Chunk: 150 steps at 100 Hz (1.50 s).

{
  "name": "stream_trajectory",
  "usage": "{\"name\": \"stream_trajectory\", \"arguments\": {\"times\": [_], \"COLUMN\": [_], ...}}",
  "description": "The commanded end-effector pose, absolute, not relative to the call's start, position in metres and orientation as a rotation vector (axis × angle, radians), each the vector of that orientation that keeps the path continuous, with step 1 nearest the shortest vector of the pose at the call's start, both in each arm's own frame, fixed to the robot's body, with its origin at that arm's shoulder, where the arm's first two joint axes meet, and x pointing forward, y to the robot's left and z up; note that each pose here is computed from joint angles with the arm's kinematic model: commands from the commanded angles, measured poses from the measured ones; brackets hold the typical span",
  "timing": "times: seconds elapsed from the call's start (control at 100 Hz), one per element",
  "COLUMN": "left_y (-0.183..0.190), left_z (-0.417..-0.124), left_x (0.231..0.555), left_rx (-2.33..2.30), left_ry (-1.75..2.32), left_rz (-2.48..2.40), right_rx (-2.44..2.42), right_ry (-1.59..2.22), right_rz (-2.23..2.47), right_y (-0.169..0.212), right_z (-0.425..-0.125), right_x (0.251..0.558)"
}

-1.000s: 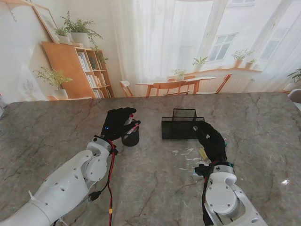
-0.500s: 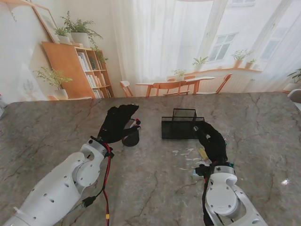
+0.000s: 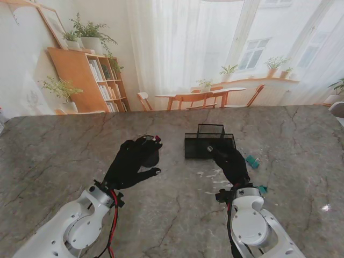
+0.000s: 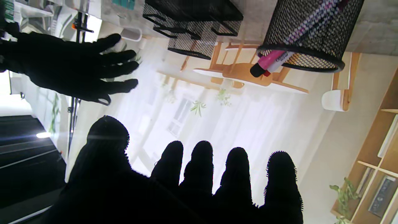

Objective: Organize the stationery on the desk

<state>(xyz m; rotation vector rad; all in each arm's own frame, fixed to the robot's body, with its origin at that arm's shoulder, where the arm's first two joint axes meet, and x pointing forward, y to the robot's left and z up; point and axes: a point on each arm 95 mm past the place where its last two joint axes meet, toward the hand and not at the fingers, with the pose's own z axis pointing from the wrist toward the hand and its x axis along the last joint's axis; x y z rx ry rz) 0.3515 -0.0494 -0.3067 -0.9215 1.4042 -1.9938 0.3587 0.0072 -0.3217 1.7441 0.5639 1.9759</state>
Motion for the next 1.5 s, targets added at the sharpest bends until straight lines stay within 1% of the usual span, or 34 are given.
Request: {"name": "stream_trajectory", "arguments": {"times": [0.0,0.11,0.29,0.5,0.71,0.93,1.22,1.49], "left_y": [-0.049,-0.044,-0.037,-0.025,-0.018,-0.018,-0.019,-0.019], "left_z": [-0.315,-0.319,-0.316,-0.316,-0.314,-0.313,-0.314,-0.314], "left_x": [0.339,0.329,0.323,0.317,0.311,0.309,0.310,0.310], "left_rx": [-0.935,-0.925,-0.953,-0.967,-0.972,-0.964,-0.956,-0.957], "left_ry": [1.428,1.430,1.388,1.356,1.310,1.294,1.300,1.292], "left_rz": [-1.987,-1.963,-1.975,-1.976,-1.985,-1.994,-1.995,-1.995], "right_rx": [1.744,1.747,1.706,1.506,1.274,1.067,0.975,1.008], "right_ry": [0.620,0.690,0.847,1.207,1.503,1.710,1.803,1.811], "right_rz": [1.995,1.998,1.982,1.845,1.665,1.474,1.288,1.162], "right_y": [0.013,0.018,0.019,-0.002,-0.023,-0.040,-0.048,-0.054], "right_z": [-0.318,-0.317,-0.312,-0.305,-0.306,-0.319,-0.346,-0.370], "right_x": [0.359,0.357,0.353,0.344,0.335,0.328,0.326,0.330]}}
